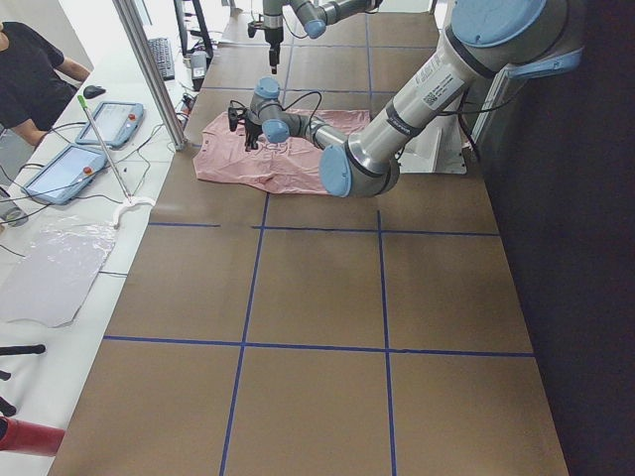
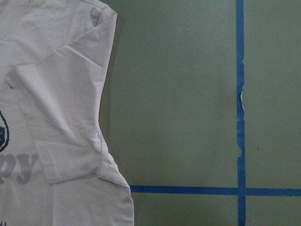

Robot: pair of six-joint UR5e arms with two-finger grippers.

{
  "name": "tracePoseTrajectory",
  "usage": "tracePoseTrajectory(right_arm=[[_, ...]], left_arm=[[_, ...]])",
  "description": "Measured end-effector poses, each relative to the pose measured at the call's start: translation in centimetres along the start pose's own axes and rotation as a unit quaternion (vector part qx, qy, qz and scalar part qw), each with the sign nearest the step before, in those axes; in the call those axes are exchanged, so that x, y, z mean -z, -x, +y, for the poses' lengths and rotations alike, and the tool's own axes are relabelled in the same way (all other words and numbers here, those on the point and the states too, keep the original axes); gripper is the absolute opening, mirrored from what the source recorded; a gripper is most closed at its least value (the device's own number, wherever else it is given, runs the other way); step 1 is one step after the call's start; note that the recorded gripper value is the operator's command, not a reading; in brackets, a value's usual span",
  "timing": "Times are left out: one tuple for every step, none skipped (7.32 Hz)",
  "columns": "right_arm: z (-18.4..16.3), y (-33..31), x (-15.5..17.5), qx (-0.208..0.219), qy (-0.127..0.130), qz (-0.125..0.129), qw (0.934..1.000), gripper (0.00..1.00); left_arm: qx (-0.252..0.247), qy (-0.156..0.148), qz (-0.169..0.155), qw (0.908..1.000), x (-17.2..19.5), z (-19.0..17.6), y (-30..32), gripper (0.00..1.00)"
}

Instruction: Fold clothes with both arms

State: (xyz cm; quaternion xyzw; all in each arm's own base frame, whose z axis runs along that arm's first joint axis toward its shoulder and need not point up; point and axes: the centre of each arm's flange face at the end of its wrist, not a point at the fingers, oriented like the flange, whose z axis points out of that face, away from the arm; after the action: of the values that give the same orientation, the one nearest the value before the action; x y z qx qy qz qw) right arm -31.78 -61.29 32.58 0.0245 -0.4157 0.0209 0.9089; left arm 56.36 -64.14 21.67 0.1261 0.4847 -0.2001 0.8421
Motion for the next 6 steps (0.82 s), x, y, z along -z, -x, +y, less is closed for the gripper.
tracePoseTrajectory(right_arm=[[0.1, 0.0, 0.1, -0.002, 0.0, -0.002, 1.0, 1.0], [0.4, 0.1, 0.3, -0.004, 0.0, -0.005, 1.0, 1.0], [1.5, 0.2, 0.9, -0.011, -0.002, -0.011, 0.9999, 1.0], [3.4, 0.5, 1.5, -0.024, -0.002, -0.02, 0.9995, 1.0], [6.3, 0.9, 1.7, -0.038, -0.005, -0.024, 0.999, 1.0], [9.7, 1.8, 1.3, -0.043, -0.012, -0.021, 0.9988, 1.0]], left_arm=[[-0.003, 0.003, 0.017, 0.9999, 1.0, 0.2, -0.6, 1.0], [-0.007, 0.02, 0.029, 0.9993, 2.1, 0.8, -0.4, 1.0], [-0.016, 0.046, 0.038, 0.9981, 3.4, 1.8, 1.4, 1.0], [-0.031, 0.066, 0.041, 0.9965, 4.7, 2.9, 4.3, 1.0], [-0.045, 0.078, 0.038, 0.9952, 5.8, 3.7, 7.5, 1.0], [-0.053, 0.083, 0.038, 0.9945, 7.3, 4.4, 10.5, 1.0]])
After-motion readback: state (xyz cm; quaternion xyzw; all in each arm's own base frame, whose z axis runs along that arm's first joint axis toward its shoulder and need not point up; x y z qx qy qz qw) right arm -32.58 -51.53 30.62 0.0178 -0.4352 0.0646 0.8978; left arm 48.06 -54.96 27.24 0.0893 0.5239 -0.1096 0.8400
